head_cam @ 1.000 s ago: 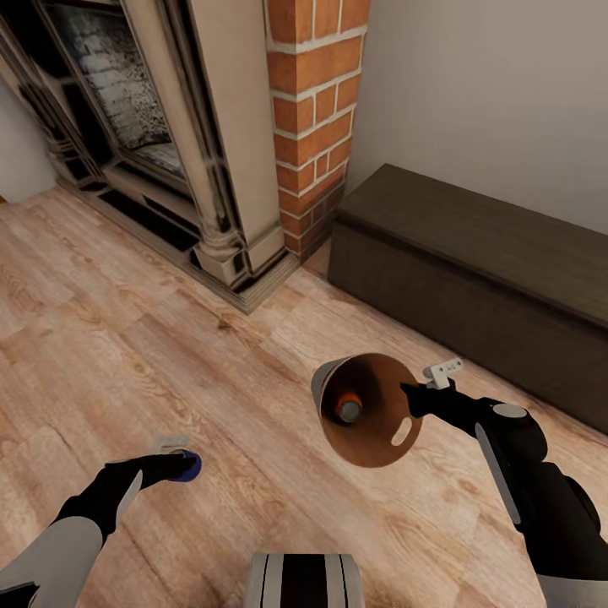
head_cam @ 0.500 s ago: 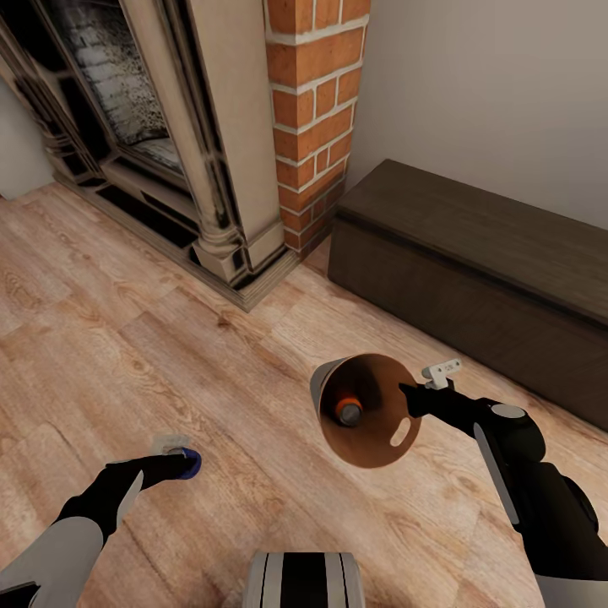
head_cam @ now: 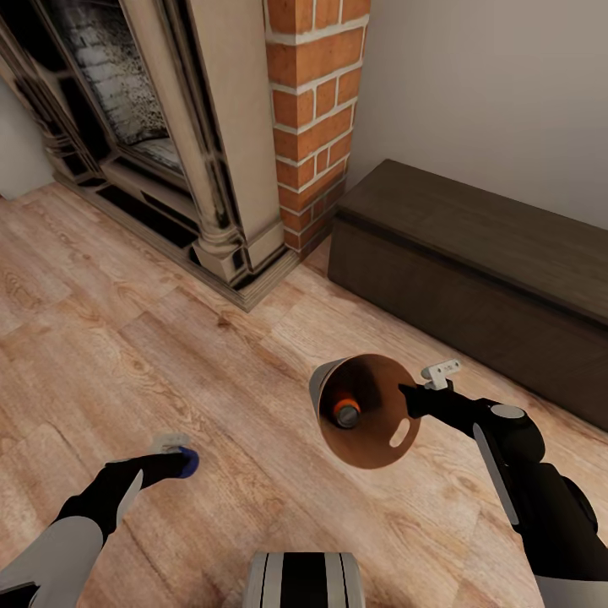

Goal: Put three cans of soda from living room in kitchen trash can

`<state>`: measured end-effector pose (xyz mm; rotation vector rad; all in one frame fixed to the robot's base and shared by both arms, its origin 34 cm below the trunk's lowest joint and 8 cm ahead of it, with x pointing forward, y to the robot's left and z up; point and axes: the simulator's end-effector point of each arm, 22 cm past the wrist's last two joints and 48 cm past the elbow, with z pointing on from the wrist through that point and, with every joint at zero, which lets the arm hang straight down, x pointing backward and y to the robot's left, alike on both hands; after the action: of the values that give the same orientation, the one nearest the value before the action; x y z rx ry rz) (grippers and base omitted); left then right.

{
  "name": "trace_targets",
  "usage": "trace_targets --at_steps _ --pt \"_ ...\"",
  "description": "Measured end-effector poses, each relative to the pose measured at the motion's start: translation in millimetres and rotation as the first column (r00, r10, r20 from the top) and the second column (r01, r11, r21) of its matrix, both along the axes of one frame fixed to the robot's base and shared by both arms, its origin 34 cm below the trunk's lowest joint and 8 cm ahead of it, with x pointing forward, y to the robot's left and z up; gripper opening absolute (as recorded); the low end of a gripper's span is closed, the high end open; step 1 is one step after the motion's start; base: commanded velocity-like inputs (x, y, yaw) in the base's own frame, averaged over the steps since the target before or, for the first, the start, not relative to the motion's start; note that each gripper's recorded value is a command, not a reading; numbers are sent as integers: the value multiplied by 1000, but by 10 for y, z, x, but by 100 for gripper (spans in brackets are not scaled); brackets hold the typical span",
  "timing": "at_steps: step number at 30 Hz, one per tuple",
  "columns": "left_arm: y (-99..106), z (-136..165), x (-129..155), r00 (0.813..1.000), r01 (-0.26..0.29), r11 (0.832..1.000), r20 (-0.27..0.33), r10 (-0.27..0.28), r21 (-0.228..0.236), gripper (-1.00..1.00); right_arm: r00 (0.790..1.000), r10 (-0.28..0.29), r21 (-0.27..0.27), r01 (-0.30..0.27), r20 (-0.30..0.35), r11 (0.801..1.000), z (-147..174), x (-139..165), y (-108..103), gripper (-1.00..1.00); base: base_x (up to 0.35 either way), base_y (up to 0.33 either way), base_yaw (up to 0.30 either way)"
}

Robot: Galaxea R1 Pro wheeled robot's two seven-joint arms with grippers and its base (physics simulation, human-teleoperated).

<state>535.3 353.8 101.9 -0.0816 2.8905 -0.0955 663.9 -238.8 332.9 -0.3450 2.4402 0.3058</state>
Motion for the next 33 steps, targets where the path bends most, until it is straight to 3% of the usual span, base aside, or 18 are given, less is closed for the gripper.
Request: trace_targets --at_steps 9,25,28,30,33 --pt "-6 103 54 1000 -2 1000 9 2 -3 -100 1000 -1 2 1 24 1000 149 37 14 -100 0 0 0" --pt "-19 441 310 997 0 1000 75 1 -12 -100 997 4 -6 -4 82 1000 523 100 20 -100 0 0 0" --pt "-29 517 360 997 -2 1000 82 3 -20 -100 997 30 -13 -29 76 999 550 63 122 -100 0 0 0" --pt "-52 746 630 992 6 999 129 0 -42 -100 999 35 -2 -35 23 999 513 -35 202 -100 0 0 0" --pt "-76 1133 968 981 22 998 195 -9 -67 -100 999 34 -26 -34 20 999 558 -40 181 -100 0 0 0"
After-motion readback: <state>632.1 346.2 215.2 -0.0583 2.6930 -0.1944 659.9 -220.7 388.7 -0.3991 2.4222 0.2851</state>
